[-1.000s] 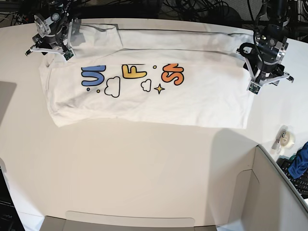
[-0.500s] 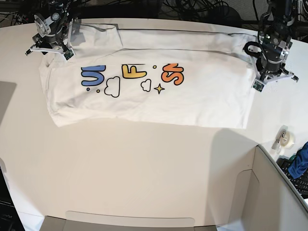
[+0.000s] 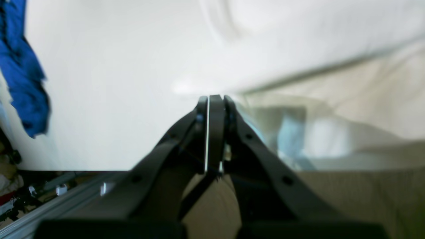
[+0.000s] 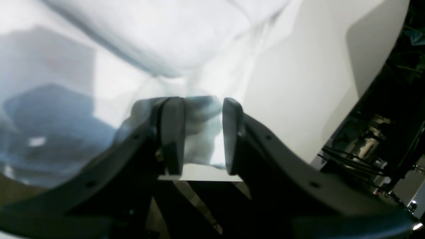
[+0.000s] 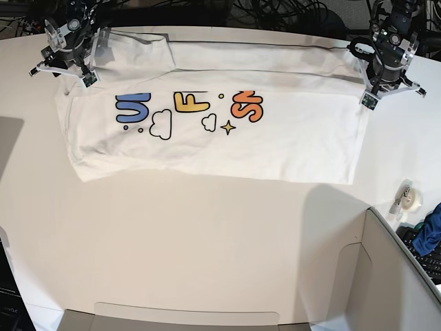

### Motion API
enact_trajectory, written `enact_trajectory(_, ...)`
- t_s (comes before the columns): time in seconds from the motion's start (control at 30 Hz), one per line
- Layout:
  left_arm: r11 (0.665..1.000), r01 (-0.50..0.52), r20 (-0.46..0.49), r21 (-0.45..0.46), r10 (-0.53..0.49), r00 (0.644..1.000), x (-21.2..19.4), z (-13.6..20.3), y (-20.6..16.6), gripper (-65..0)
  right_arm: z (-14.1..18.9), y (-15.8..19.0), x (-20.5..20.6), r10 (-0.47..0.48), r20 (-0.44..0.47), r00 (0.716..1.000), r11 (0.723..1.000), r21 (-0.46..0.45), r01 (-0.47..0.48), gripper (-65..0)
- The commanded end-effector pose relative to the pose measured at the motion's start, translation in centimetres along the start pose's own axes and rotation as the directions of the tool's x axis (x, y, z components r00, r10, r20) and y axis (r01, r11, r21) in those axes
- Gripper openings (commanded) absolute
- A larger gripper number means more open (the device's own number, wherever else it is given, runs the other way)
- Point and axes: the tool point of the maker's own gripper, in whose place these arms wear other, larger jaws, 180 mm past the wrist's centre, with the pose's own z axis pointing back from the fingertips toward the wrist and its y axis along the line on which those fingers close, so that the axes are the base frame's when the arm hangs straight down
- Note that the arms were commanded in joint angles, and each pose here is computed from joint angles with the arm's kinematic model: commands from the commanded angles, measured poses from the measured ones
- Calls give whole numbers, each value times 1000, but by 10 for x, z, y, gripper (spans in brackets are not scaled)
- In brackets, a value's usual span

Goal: Layout the t-shirt on the table in an organized manner, then fold the t-shirt properly
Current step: 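Release the left gripper and move it along the shirt's folded edge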

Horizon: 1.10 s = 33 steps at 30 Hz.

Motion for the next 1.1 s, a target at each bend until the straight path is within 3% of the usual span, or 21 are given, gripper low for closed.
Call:
enact_trajectory(0.0,999,-2,20,44,1,1000,5,3,14,-645,3,-14,4,-10,12,1000,999,-41,11,-453)
enact_trajectory(0.13,997,-47,35,66,44,998,10,4,22,-644,3,-16,11,-70,26,997,996,-45,71,-453)
enact_trajectory(0.3,991,-93,88,94,85,993,29,4,35,-640,3,-15,16,-77,36,996,996,-40,79,-449)
enact_trajectory(0.67,978,-155,151,140,134,979,52,8,58,-451,4,-8,16,-99,34,995,995,-24,100,-448)
enact_trajectory(0.93,978,-156,149,138,135,979,52,7,58,-448,5,-14,23,-109,52,993,993,-36,111,-447)
enact_trajectory(1.07,978,-155,149,137,135,980,52,7,58,-448,5,-21,32,-121,76,990,991,-50,125,-398)
